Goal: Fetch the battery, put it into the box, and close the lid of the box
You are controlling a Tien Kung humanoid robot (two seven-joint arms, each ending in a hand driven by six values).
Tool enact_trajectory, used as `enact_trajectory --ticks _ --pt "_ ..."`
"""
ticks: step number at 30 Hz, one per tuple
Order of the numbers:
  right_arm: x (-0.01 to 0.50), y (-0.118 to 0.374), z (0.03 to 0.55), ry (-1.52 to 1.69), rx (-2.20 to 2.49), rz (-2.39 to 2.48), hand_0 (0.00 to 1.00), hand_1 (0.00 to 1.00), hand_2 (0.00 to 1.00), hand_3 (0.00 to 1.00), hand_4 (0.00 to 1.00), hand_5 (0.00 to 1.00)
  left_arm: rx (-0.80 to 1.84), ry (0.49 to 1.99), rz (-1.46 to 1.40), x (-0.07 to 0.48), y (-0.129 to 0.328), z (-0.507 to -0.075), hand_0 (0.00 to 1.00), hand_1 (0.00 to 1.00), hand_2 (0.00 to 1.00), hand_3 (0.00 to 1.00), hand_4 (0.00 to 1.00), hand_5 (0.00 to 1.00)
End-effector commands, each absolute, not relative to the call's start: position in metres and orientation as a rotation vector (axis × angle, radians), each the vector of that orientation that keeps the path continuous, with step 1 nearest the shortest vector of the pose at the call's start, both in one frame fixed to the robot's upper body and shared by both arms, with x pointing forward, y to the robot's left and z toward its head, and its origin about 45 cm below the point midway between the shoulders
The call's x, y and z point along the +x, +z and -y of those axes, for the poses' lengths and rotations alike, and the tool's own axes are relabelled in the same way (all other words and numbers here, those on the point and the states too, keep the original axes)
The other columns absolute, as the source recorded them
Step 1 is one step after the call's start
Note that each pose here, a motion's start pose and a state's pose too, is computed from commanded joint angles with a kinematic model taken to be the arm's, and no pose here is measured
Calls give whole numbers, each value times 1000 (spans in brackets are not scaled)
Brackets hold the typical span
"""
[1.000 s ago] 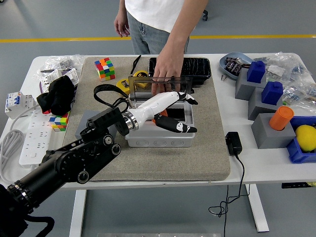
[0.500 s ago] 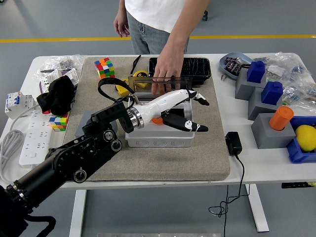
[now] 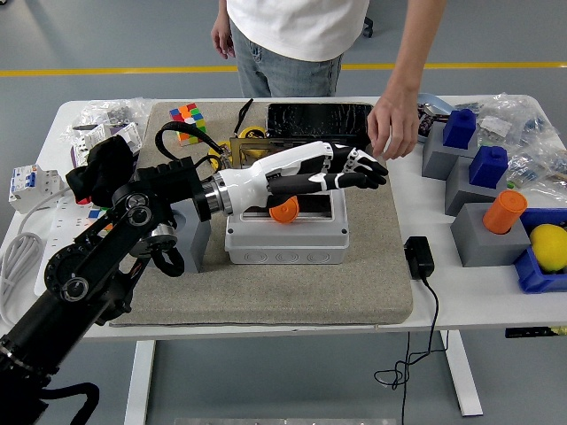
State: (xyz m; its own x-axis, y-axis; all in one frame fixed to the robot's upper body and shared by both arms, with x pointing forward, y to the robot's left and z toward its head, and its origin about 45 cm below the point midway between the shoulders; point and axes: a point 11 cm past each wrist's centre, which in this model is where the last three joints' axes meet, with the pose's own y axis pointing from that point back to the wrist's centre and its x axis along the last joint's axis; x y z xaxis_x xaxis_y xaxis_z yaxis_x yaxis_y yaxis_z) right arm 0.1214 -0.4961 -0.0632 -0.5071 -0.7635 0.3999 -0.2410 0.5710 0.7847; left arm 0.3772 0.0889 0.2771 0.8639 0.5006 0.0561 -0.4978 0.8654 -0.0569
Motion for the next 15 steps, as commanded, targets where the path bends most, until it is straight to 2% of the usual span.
enact_trajectory --ticks 2,3,8,9,12,14,15 --pt "121 -64 496 -867 800 2033 818 767 751 798 998 998 -151 586 18 384 289 -99 795 772 736 719 998 820" --pt "120 -64 496 -868 799 2031 817 767 750 798 998 998 -206 620 -5 387 294 -106 798 822 795 769 998 856" --pt "118 -64 497 -868 794 2028 817 767 750 798 998 998 -495 878 -147 412 313 -151 798 822 795 769 998 856" --pt "118 -64 497 -869 794 2027 817 766 750 798 998 998 -535 918 -185 415 313 -159 856 904 871 843 998 998" --pt "117 -64 497 -869 791 2025 817 766 750 798 998 998 -623 1017 -283 424 310 -178 856 904 871 843 998 998" --pt "116 -64 497 -871 790 2023 817 766 750 798 998 998 -593 1092 -249 427 305 -189 856 904 871 843 998 998" --pt "116 -64 497 -871 790 2022 817 766 750 798 998 998 -564 1125 -217 429 304 -193 890 940 910 888 998 998"
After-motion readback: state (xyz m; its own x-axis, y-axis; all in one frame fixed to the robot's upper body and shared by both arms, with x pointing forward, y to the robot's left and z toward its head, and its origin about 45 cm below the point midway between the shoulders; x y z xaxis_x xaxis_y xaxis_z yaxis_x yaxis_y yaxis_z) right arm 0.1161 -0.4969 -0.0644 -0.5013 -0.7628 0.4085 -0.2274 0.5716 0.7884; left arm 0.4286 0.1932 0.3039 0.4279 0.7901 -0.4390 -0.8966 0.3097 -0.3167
